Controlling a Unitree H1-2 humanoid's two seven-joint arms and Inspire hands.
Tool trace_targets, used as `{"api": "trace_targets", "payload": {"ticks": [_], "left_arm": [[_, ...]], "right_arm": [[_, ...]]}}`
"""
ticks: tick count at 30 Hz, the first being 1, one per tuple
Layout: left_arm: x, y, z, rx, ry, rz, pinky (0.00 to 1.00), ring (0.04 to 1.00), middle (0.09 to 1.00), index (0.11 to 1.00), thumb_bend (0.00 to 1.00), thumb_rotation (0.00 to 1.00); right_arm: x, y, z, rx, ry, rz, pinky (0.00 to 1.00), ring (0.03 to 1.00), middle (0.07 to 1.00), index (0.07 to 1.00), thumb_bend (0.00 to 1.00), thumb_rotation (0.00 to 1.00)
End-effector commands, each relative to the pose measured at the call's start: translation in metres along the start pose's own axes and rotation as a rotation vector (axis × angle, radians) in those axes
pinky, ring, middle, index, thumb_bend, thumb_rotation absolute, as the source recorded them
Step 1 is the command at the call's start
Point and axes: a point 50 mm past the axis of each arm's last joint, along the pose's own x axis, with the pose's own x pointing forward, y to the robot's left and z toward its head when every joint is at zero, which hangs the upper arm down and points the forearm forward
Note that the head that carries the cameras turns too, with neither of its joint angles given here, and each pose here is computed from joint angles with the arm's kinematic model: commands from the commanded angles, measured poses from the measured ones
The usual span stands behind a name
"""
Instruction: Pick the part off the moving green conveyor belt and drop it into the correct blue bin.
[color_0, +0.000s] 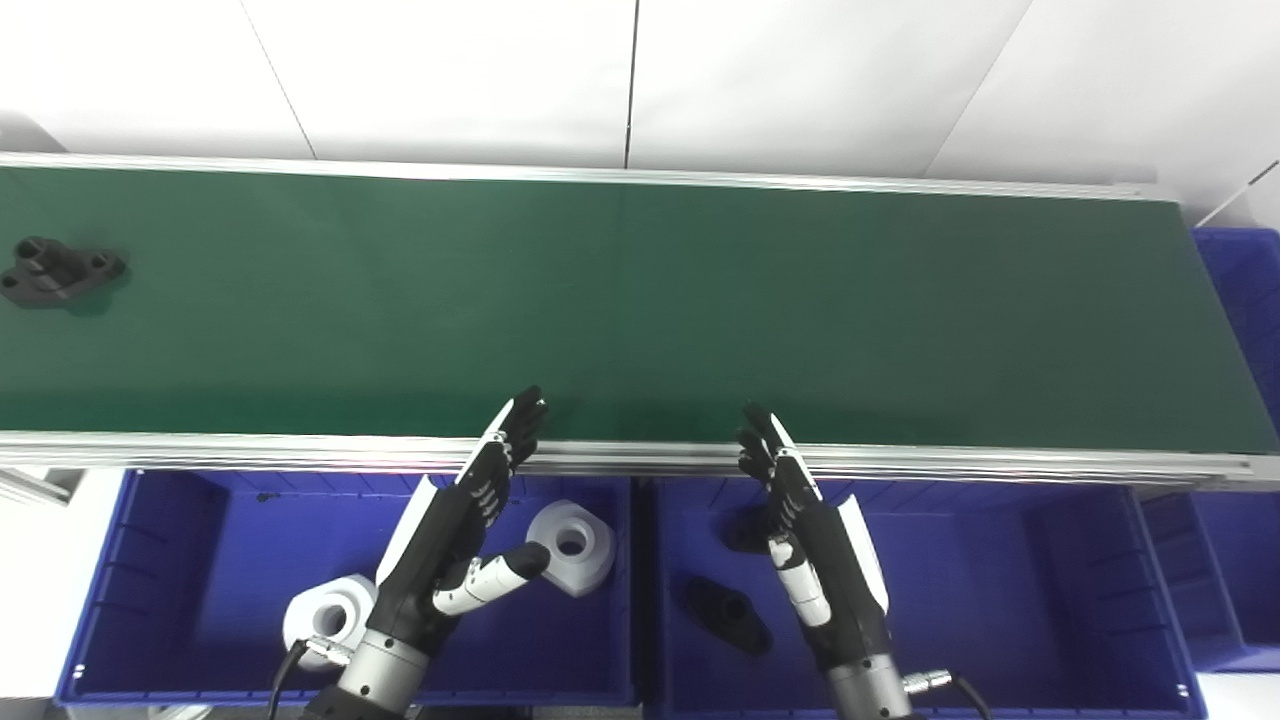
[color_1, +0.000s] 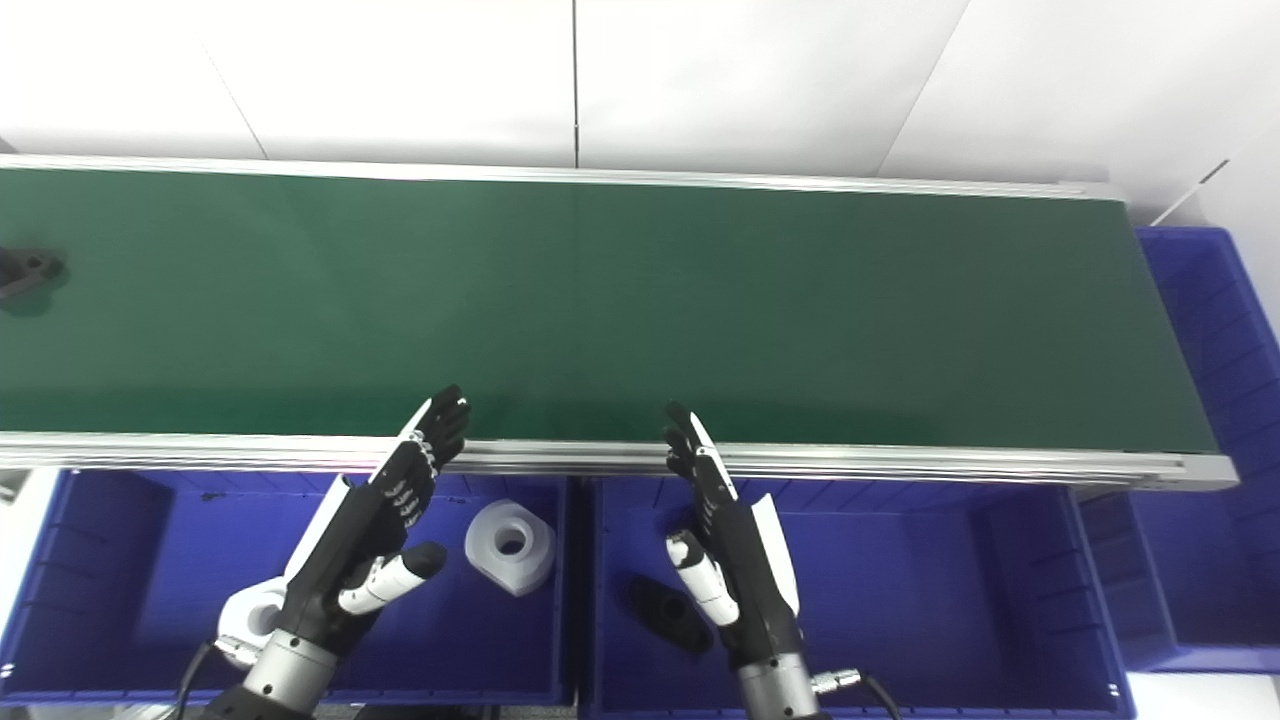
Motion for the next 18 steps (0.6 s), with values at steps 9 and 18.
{"api": "trace_targets", "payload": {"ticks": [9,18], "left_arm": [[0.0019,-0.0011,0.0068,0.005,-0.04,-0.004,0.97,0.982,0.98,0.997,0.83,0.72],[0.001,0.0002,0.0063,0.004,-0.048,-0.025,0.98,0.99,0.988,1.0,0.83,0.72]], "right_arm": [[0.0005,0.0019,0.0055,-0.005,-0.062,0.015,0.95,0.958,0.978,0.959,0.85,1.0],[0.0013,0.0025,0.0038,-0.004,-0.061,0.013,0.95,0.961,0.981,0.961,0.86,1.0]]}}
